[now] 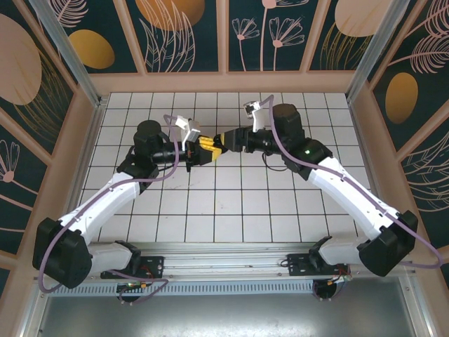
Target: Insert wireless bluetooth earbuds into charging case
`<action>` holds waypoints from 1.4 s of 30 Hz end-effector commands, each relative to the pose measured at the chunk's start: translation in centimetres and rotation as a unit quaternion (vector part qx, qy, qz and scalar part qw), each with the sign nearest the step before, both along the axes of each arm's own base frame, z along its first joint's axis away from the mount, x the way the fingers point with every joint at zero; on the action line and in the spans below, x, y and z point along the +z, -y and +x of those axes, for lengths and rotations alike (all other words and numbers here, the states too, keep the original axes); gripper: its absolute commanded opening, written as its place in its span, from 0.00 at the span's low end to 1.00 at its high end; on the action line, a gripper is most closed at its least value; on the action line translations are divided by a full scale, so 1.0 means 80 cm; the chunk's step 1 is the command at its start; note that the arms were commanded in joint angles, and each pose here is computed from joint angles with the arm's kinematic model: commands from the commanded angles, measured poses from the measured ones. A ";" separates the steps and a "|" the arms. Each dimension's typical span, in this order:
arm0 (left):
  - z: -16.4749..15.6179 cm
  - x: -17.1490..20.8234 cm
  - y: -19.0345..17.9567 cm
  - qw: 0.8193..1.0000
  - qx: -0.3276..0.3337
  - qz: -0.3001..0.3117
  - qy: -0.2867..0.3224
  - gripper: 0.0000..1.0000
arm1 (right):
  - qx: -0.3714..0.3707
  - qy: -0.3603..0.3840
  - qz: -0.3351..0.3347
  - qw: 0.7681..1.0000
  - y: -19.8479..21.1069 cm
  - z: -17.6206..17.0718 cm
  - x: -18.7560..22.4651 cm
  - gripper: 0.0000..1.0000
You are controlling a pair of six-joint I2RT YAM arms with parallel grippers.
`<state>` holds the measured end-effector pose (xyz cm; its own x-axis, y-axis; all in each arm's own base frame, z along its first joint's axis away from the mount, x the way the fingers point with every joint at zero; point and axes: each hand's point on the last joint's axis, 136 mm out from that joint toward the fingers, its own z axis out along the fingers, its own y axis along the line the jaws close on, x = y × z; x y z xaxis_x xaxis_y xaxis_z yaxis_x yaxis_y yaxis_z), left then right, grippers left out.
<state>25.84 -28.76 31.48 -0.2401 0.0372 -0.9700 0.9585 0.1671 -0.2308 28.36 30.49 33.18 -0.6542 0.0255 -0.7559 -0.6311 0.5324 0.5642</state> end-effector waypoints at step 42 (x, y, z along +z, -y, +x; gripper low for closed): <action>-0.029 0.020 -0.004 0.994 -0.105 -0.017 -0.022 0.01 | 0.231 -0.008 0.078 0.970 -0.037 -0.073 0.009 0.49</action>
